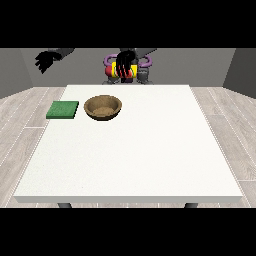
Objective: Pick the cup and pour the ball into the bowl, then pick the bowl and place it on the pad
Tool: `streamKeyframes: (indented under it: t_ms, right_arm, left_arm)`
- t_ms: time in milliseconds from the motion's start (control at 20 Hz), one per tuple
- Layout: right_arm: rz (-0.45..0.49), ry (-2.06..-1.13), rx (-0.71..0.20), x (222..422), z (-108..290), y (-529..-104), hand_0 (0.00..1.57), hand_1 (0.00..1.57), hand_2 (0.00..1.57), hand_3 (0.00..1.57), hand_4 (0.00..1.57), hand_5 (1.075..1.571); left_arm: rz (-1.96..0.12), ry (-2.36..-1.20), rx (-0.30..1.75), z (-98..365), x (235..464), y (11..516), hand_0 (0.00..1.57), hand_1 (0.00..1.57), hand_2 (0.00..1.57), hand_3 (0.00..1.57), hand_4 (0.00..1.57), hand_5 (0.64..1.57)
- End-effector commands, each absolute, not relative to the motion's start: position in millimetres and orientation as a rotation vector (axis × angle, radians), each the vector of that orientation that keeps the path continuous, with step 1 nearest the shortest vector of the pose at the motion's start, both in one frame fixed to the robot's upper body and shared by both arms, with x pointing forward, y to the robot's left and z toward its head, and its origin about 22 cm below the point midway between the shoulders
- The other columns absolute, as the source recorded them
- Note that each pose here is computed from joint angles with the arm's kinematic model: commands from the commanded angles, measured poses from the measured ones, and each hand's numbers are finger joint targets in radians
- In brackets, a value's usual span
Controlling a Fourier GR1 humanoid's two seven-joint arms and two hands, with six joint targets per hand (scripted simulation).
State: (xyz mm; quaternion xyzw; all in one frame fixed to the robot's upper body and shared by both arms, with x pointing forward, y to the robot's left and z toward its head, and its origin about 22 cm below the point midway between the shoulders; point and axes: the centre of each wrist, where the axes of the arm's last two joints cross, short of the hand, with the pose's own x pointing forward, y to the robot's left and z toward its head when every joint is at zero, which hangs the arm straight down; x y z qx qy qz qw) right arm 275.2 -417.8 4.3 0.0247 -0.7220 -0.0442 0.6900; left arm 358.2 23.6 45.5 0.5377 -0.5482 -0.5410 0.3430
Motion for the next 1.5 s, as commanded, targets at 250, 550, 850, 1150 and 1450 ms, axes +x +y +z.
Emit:
streamKeyframes:
  t_ms: [250, 550, 850, 1150, 1450]
  right_arm:
    - [-0.166, -1.616, 0.056, 284.3, 7.6, -412.0, 0.0, 0.0, 0.0, 0.0, 0.72, 1.57]
    - [-0.224, -1.651, 0.05, 293.4, 4.9, -398.0, 0.0, 0.0, 0.0, 0.0, 0.7, 1.57]
    - [-0.355, -1.636, -0.052, 272.0, -9.2, -412.4, 0.0, 0.0, 0.0, 0.0, 0.42, 1.57]
    - [-0.424, -1.695, -0.026, 294.8, -9.2, -365.6, 0.0, 0.0, 0.0, 0.0, 0.0, 1.57]
    - [-0.373, -1.677, 0.025, 323.6, -7.3, -352.2, 0.0, 0.0, 0.0, 0.0, 0.0, 1.568]
  left_arm:
    - [-0.718, -1.759, 0.886, 59.7, 350.4, 55.1, 1.1, 1.1, 1.3, 0.99, 1.27, 1.57]
    - [-0.156, -1.928, 0.339, 157.1, 350.2, 74.6, 0.0, 0.0, 0.0, 0.0, 0.41, 1.497]
    - [-0.146, -1.953, -0.038, 188.6, 356.0, 158.3, 0.0, 0.0, 0.0, 0.0, 0.21, 1.5]
    - [-0.175, -2.012, -0.149, 217.8, 372.1, 261.5, 0.0, 0.0, 0.0, 0.0, 0.35, 1.5]
    - [-0.131, -1.997, -0.108, 254.6, 371.6, 328.3, 0.0, 0.0, 0.0, 0.0, 0.31, 1.513]
